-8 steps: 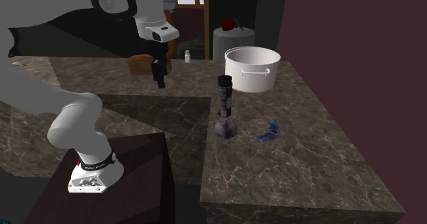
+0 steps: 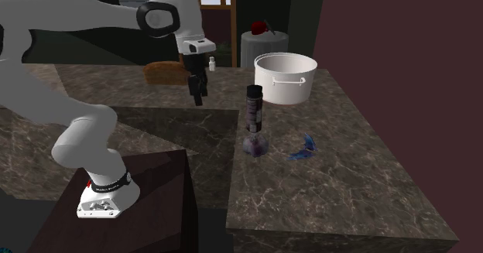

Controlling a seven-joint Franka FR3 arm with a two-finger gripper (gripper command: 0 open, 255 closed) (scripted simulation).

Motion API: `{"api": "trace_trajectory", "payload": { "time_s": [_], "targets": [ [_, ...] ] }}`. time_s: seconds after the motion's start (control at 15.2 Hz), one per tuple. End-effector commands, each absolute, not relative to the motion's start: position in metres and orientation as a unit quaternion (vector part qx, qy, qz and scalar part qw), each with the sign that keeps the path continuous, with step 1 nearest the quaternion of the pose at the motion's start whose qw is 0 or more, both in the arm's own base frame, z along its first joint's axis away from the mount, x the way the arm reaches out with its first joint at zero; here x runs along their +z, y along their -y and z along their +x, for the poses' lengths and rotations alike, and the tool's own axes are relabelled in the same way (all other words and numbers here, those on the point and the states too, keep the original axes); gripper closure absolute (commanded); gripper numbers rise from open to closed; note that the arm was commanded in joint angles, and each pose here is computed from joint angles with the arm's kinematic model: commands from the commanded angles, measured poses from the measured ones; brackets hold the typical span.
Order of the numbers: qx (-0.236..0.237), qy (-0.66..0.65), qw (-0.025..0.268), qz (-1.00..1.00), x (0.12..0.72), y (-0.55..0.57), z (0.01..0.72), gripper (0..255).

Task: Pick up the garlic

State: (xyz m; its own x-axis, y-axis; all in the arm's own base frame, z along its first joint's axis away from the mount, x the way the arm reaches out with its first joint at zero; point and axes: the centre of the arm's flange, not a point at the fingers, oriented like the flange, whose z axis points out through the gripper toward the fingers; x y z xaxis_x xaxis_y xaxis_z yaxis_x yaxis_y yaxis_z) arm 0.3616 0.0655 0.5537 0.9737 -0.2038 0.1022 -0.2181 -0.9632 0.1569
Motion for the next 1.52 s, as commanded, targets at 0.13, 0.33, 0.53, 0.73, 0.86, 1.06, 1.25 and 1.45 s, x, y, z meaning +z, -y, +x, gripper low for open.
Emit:
{"api": "trace_trajectory", "payload": {
  "time_s": [0.13, 0.33, 0.53, 0.73, 0.86, 1.06, 1.25, 1.45],
  "targets": [
    [0.067, 0.155, 0.162, 0.972, 0.511, -0.096, 0.401, 0],
    [0.084, 0.189, 0.220, 0.953, 0.478, -0.111, 0.432, 0],
    [0.100, 0.222, 0.277, 0.930, 0.444, -0.120, 0.464, 0],
    [0.116, 0.254, 0.332, 0.901, 0.410, -0.122, 0.498, 0],
    [0.126, 0.275, 0.368, 0.879, 0.389, -0.120, 0.521, 0],
    [0.130, 0.283, 0.383, 0.870, 0.369, -0.118, 0.531, 0],
    [0.130, 0.283, 0.383, 0.870, 0.353, -0.118, 0.531, 0],
    [0.130, 0.283, 0.383, 0.870, 0.340, -0.118, 0.531, 0]
  ]
}}
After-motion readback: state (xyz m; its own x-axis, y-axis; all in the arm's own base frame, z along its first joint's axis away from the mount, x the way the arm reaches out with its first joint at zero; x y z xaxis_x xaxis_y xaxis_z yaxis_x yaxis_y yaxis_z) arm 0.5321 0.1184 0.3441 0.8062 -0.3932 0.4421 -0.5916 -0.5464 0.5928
